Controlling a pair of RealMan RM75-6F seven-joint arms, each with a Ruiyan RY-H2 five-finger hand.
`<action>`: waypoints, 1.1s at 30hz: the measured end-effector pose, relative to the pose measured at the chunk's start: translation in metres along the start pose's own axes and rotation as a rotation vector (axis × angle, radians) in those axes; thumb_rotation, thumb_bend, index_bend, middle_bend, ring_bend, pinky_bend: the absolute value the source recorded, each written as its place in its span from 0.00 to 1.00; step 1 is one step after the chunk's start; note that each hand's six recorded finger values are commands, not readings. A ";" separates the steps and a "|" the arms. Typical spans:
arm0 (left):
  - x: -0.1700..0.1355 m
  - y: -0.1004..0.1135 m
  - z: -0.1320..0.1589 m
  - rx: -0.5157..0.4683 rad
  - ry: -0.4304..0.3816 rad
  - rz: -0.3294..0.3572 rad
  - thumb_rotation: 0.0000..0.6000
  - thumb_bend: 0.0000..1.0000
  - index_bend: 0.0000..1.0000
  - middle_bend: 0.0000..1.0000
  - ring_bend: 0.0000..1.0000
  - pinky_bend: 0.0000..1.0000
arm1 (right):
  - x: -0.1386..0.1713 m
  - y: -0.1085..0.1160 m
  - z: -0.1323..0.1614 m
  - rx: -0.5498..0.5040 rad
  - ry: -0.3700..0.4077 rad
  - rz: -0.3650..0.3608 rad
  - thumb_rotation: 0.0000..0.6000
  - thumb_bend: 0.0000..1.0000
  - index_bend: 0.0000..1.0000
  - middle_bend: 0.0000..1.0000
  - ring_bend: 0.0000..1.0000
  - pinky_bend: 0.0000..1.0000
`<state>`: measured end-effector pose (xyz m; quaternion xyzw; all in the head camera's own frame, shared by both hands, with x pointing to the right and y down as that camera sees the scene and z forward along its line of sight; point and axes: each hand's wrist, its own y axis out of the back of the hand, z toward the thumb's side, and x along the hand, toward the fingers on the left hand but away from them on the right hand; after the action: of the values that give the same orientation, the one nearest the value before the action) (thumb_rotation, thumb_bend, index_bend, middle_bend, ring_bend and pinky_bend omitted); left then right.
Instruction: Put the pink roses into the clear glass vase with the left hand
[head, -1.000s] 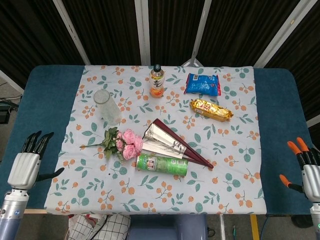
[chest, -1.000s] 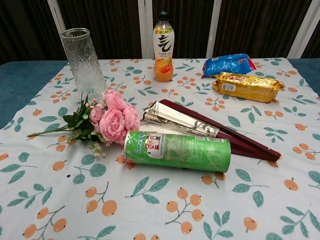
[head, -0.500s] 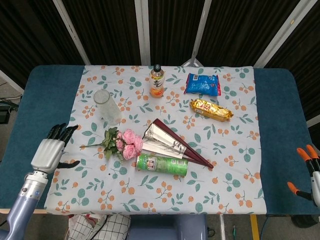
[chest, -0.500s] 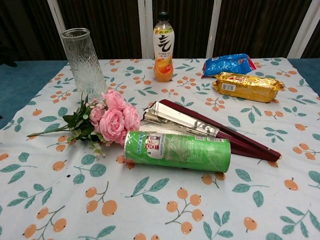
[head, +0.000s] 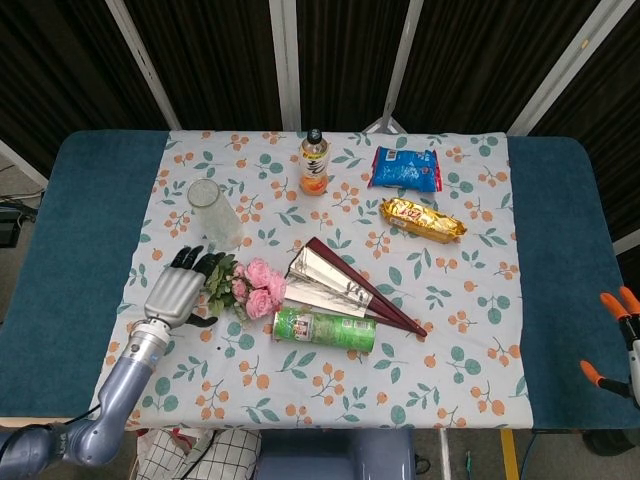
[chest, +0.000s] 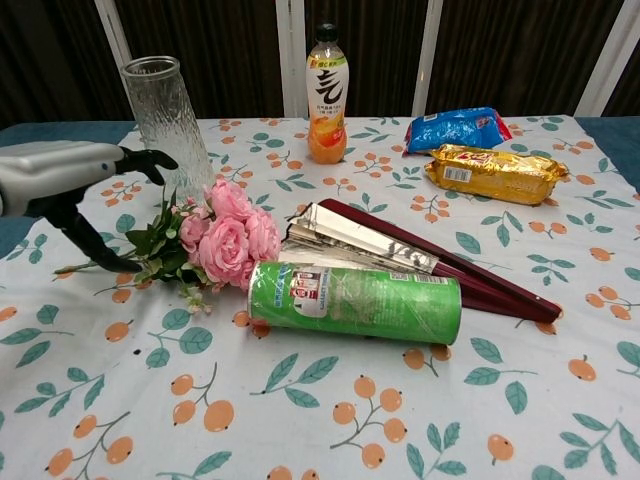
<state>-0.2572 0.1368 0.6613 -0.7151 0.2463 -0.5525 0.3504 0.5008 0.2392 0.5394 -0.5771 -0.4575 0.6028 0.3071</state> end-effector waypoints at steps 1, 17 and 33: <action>0.002 -0.002 0.003 0.004 -0.003 -0.001 1.00 0.09 0.07 0.14 0.00 0.00 | -0.001 0.000 0.000 0.000 0.000 0.001 1.00 0.24 0.15 0.04 0.11 0.08; 0.036 -0.021 0.028 0.129 0.050 0.047 1.00 0.20 0.14 0.30 0.00 0.00 | -0.004 -0.001 -0.003 -0.014 -0.004 -0.010 1.00 0.24 0.15 0.04 0.11 0.08; 0.051 -0.031 0.048 0.192 0.050 0.032 1.00 0.26 0.21 0.35 0.03 0.00 | -0.006 0.000 -0.005 -0.042 -0.012 -0.019 1.00 0.24 0.15 0.04 0.11 0.08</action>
<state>-0.1983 0.1299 0.7103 -0.6602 0.2124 -0.5855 0.4199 0.5064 0.2342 0.5422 -0.5754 -0.4773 0.5935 0.2982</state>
